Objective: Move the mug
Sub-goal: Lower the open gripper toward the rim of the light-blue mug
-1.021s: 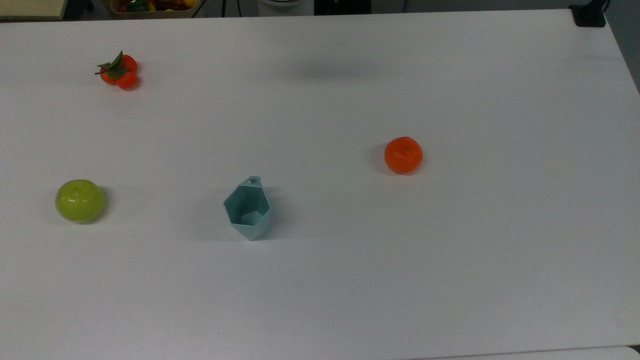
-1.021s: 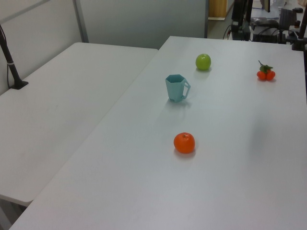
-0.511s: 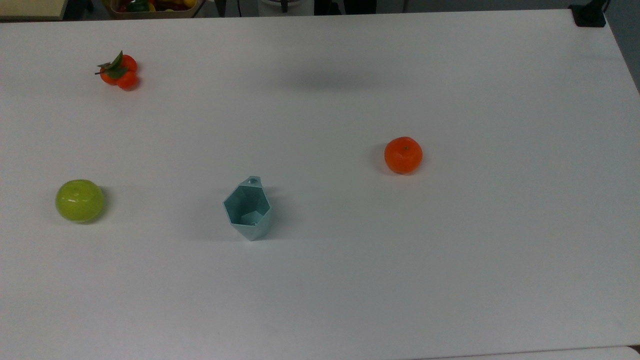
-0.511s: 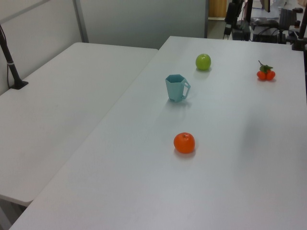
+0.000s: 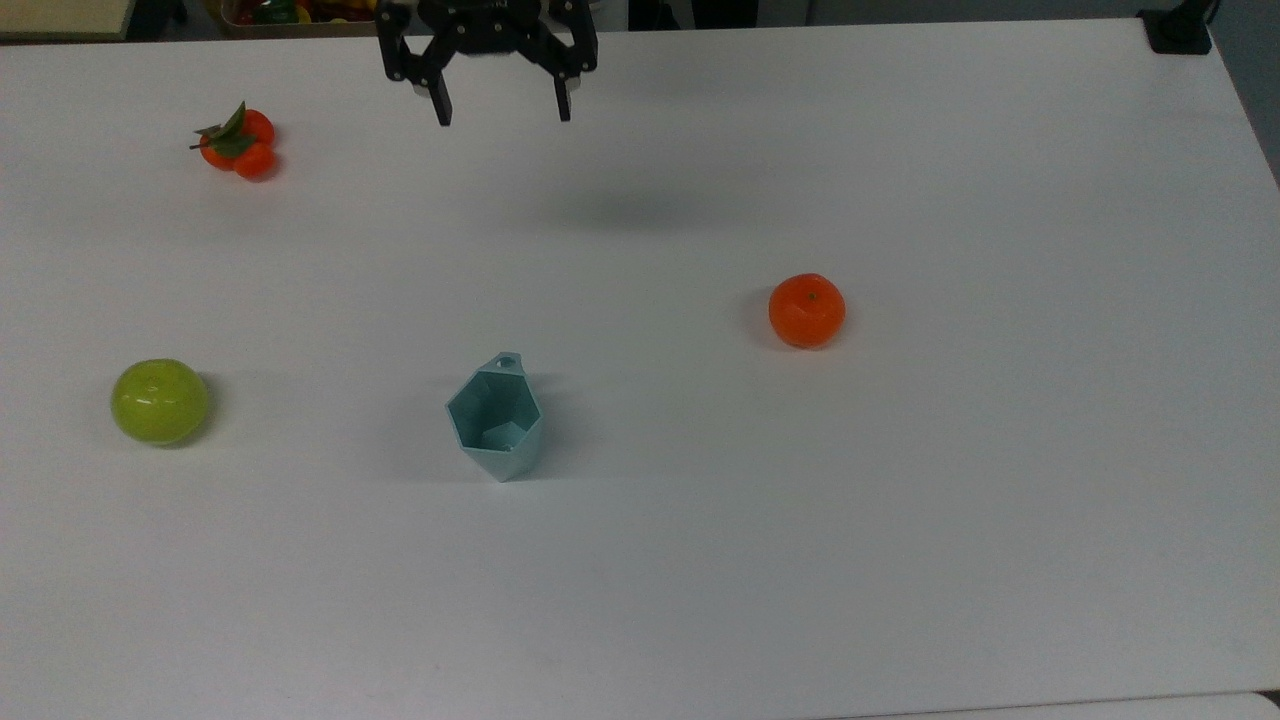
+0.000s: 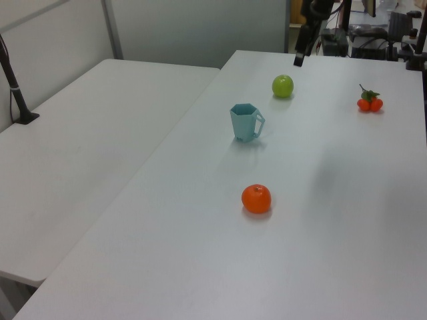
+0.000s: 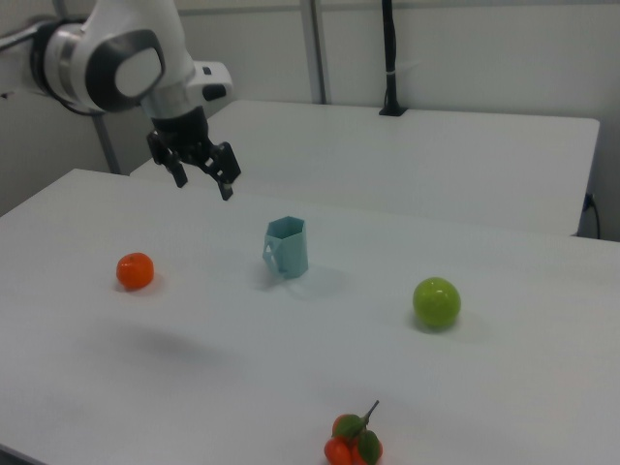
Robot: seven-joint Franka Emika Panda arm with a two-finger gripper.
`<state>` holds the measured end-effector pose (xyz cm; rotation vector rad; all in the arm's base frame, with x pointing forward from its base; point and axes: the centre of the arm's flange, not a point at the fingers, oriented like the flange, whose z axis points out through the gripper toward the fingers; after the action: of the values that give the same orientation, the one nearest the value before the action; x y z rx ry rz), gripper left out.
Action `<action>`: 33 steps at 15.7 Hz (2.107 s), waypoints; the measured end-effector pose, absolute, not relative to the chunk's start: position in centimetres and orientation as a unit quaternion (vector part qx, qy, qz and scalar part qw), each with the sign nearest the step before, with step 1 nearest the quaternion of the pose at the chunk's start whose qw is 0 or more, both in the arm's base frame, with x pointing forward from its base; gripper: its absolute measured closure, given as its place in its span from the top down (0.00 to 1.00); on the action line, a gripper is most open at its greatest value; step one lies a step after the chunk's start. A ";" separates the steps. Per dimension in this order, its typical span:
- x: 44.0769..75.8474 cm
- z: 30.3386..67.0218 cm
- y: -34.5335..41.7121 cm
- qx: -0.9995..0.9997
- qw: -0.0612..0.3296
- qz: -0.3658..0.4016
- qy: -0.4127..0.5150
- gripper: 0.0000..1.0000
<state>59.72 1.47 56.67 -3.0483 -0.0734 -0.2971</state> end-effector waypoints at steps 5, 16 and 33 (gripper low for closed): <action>61.8 52.7 0.7 -0.994 0.032 -0.107 -0.016 1.00; 65.0 43.6 1.8 -0.997 -0.042 -0.071 0.001 1.00; 68.9 35.2 2.9 -0.991 -0.047 -0.125 0.019 0.98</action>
<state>68.89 2.88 35.25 -3.2093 0.0603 -0.4040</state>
